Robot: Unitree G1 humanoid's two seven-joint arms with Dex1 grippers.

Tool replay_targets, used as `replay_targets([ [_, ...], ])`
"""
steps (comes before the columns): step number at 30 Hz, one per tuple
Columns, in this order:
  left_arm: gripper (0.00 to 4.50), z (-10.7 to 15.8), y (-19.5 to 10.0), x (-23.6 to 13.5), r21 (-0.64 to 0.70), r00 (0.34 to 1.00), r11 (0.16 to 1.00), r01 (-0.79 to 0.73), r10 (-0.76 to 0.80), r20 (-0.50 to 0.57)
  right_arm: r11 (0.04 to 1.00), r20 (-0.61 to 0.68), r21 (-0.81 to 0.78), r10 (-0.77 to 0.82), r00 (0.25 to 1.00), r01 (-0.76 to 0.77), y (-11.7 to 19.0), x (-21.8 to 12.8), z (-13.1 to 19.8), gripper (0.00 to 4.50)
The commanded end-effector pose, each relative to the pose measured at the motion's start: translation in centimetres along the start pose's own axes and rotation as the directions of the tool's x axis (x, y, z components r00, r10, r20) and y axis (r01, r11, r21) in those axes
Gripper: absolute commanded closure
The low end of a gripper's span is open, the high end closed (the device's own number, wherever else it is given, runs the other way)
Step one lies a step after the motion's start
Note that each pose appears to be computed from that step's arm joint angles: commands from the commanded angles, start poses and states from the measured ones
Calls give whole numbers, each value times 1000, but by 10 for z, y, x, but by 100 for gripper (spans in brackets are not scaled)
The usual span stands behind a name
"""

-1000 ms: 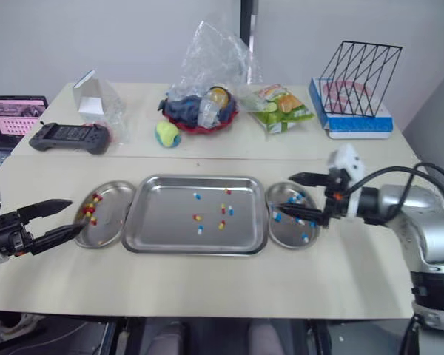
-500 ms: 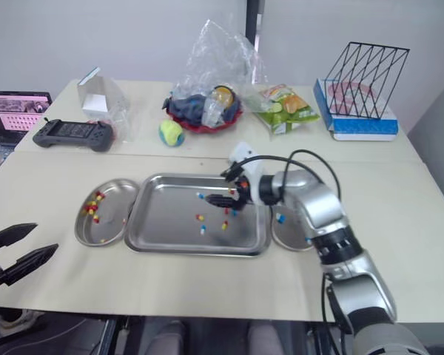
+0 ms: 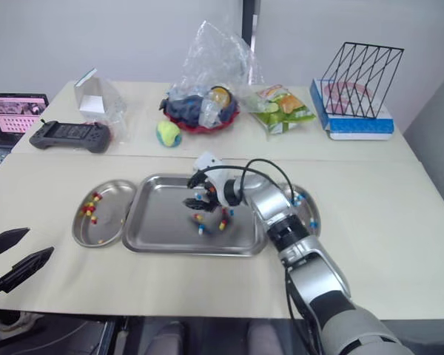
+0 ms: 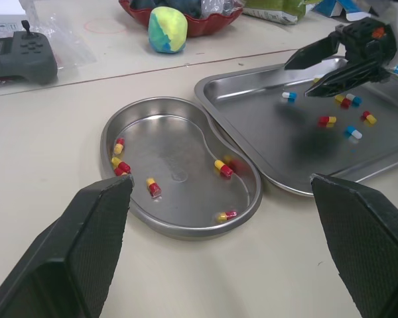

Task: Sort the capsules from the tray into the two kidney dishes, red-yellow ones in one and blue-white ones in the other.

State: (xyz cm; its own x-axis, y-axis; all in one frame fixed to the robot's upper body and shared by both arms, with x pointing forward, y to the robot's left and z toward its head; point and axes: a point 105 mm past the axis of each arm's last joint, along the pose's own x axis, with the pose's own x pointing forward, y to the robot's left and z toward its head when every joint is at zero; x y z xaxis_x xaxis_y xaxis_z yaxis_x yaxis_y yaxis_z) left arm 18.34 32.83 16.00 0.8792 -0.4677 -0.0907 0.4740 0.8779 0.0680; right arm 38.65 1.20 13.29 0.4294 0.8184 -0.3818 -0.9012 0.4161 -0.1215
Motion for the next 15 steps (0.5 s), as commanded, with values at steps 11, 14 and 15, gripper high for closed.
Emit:
replay_targets([
  [11, 0, 18, 1, 6, 52, 999, 999, 9, -11, 41, 999, 11, -37, -40, 999, 40, -3, 5, 8, 151],
  [14, 0, 19, 2, 9, 50, 999, 999, 12, -14, 32, 998, -6, -21, -60, 998, 60, -6, 5, 3, 230],
  [15, 0, 18, 3, 9, 52, 1000, 999, 12, -13, 18, 998, -7, -18, -61, 998, 61, -6, 5, 2, 266],
])
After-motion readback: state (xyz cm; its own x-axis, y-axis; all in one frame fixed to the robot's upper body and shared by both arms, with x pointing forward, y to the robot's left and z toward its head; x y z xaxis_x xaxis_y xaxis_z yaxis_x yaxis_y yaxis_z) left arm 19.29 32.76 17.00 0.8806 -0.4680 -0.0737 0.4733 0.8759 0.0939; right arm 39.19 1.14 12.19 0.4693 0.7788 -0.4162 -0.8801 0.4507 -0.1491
